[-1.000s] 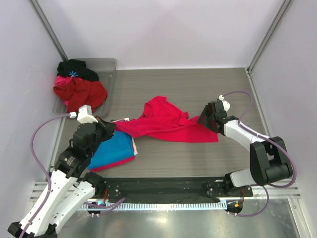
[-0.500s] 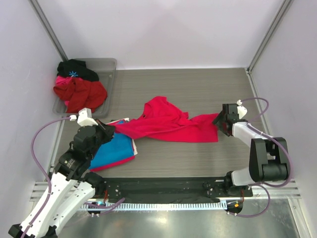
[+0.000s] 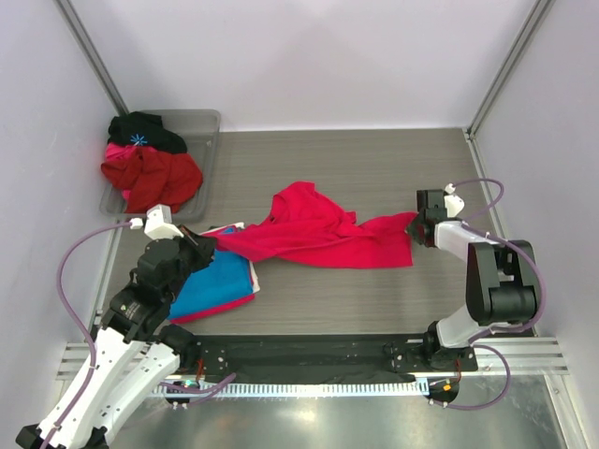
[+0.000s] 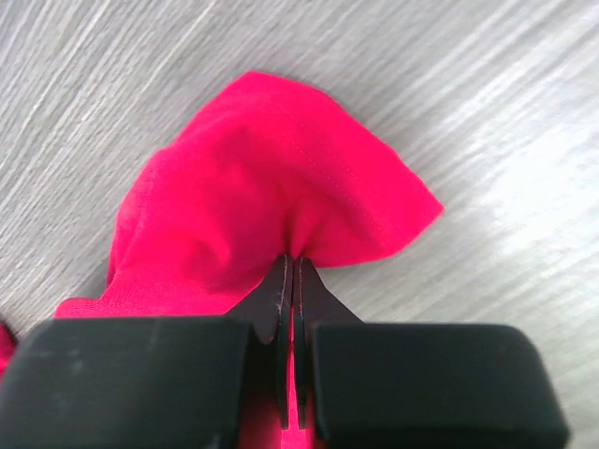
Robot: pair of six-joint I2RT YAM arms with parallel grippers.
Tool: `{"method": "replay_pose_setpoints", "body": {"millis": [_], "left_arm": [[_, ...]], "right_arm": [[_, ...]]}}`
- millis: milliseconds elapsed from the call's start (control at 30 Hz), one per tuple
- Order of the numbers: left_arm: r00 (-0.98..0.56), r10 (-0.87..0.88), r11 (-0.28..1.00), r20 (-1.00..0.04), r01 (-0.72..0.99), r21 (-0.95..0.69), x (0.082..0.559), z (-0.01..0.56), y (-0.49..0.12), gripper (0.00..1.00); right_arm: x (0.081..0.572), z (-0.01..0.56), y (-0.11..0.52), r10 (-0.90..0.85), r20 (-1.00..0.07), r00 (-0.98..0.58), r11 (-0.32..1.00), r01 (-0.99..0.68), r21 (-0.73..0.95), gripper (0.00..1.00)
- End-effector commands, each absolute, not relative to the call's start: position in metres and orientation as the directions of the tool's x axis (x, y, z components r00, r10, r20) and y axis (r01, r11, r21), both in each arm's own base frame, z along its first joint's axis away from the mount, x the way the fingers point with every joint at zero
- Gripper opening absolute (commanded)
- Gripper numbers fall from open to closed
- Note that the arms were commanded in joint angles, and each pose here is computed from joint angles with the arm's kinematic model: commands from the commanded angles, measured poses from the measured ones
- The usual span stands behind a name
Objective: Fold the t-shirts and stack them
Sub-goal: Flatten the tshirt out
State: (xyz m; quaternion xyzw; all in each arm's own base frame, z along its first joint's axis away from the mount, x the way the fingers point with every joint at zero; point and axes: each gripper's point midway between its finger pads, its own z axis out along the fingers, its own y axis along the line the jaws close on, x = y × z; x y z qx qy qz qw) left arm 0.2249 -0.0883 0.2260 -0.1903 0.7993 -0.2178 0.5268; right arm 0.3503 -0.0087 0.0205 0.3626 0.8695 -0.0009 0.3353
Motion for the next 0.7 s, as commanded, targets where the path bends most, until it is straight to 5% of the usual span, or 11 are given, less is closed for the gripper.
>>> {"method": "replay_pose_setpoints", "body": {"millis": [0,267,567,667], "left_arm": [[-0.344,-0.547,0.828,-0.763,-0.093,-0.552,0.228,0.231,-0.084,0.0],[-0.348,-0.544,0.831,-0.763,-0.1,-0.547,0.231,0.227,-0.084,0.0],[-0.364,-0.538,0.834,-0.76,-0.105,-0.541,0.231,0.223,-0.086,0.0],[-0.367,-0.541,0.831,-0.757,-0.093,-0.548,0.23,0.225,-0.088,0.0]], "right_arm": [[0.362,0.056,-0.023,0.628,-0.65,-0.428,0.711,0.656,0.255,0.01],[0.401,0.148,-0.009,0.662,-0.683,-0.309,0.707,0.558,0.434,0.01],[0.507,0.172,-0.035,0.738,-0.641,-0.209,0.611,0.611,0.504,0.02],[0.524,0.167,-0.034,0.71,-0.648,-0.275,0.659,0.585,0.473,0.28]]}}
